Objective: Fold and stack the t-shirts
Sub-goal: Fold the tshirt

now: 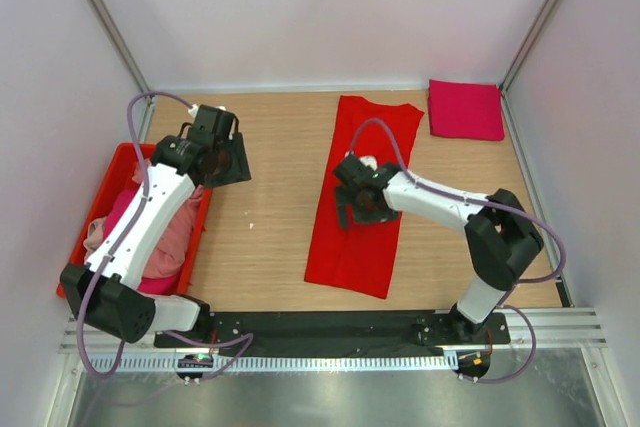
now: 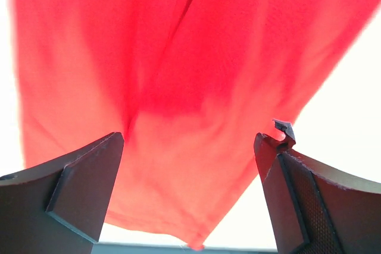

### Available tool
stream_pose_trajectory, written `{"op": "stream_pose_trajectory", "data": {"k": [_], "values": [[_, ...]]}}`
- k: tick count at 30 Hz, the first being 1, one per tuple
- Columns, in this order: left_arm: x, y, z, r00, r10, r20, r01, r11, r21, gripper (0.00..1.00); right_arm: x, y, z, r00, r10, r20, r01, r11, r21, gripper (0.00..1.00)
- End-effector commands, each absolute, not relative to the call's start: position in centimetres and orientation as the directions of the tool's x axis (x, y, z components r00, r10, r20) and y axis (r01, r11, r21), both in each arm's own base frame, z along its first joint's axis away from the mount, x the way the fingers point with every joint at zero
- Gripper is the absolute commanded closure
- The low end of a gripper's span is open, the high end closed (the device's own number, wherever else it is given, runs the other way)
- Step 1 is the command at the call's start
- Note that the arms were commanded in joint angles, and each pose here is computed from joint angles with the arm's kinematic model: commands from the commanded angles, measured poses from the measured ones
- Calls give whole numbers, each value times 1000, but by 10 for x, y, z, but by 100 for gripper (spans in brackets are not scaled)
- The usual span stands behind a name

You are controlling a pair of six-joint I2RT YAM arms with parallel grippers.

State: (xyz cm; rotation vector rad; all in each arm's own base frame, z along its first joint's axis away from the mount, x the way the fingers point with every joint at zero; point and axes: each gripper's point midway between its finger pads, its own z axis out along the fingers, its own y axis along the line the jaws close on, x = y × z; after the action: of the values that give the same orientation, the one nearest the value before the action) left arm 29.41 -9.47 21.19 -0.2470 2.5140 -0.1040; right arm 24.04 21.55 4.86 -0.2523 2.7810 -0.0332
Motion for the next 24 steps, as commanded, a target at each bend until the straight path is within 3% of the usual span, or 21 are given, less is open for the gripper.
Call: {"op": "stream_pose_trajectory", "data": {"k": [1, 5, 6, 10, 11, 12, 16, 24], "values": [[305, -105, 219, -785, -197, -587, -112, 978, -178, 42, 322, 204, 112, -838, 33, -544, 7, 999, 50, 0], [304, -111, 216, -801, -188, -569, -92, 977, -193, 43, 399, 196, 120, -809, 114, -577, 98, 993, 59, 0], [304, -110, 213, -803, -188, -566, -94, 977, -191, 43, 425, 202, 144, -772, 138, -620, 102, 990, 93, 0], [302, -113, 210, -806, -182, -563, -82, 977, -199, 43, 493, 197, 136, -752, 155, -641, 131, 988, 85, 0], [302, -113, 209, -808, -180, -560, -78, 977, -200, 42, 515, 196, 158, -712, 182, -678, 144, 983, 112, 0], [301, -115, 206, -814, -178, -553, -75, 976, -205, 42, 521, 193, 125, -758, 161, -633, 155, 986, 65, 0], [300, -114, 197, -826, -168, -538, -73, 978, -193, 42, 549, 193, 107, -749, 135, -649, 149, 988, 34, 1], [305, -113, 181, -843, -136, -521, -64, 986, -155, 42, 560, 196, 47, -776, 47, -629, 105, 993, -54, 6]]}}
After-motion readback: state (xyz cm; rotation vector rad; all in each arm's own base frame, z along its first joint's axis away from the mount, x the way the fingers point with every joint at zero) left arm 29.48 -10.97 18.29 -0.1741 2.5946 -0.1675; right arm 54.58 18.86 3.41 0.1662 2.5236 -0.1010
